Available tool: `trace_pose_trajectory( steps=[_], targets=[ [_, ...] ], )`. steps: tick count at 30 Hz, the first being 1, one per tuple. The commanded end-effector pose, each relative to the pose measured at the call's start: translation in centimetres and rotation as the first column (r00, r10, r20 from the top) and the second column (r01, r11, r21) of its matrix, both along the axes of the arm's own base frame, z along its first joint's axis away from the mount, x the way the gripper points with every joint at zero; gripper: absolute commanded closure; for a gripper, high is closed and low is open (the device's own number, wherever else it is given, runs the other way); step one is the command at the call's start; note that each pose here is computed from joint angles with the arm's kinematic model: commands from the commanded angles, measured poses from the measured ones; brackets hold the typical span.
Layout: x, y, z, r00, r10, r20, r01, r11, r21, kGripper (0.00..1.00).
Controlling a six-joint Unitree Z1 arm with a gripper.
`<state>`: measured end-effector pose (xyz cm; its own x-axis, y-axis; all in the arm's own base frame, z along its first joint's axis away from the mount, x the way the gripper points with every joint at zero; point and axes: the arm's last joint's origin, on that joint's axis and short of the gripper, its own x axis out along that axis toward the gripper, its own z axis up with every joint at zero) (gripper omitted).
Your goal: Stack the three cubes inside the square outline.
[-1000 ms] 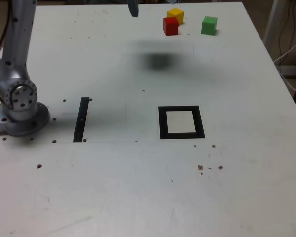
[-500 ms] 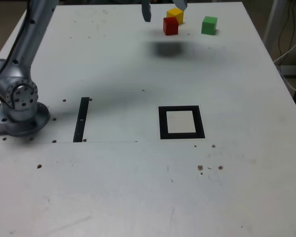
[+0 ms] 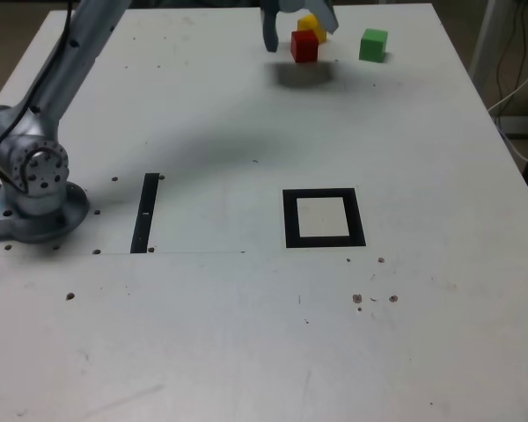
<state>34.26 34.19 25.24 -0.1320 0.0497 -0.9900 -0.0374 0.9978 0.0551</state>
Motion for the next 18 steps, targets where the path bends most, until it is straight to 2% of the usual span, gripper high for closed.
trace_pose_trajectory(
  steps=[1, 13, 18],
  targets=[
    [0.0, 0.5, -0.5, 1.0, 0.01, -0.005, -0.01, 1.0, -0.001, 0.03],
    [0.2, 1.9, -1.7, 1.0, 0.028, 0.0, -0.028, 1.0, 0.007, 0.06],
    [0.9, 1.9, -2.1, 1.0, 0.013, 0.004, -0.013, 1.0, 0.016, 0.12]
  ],
)
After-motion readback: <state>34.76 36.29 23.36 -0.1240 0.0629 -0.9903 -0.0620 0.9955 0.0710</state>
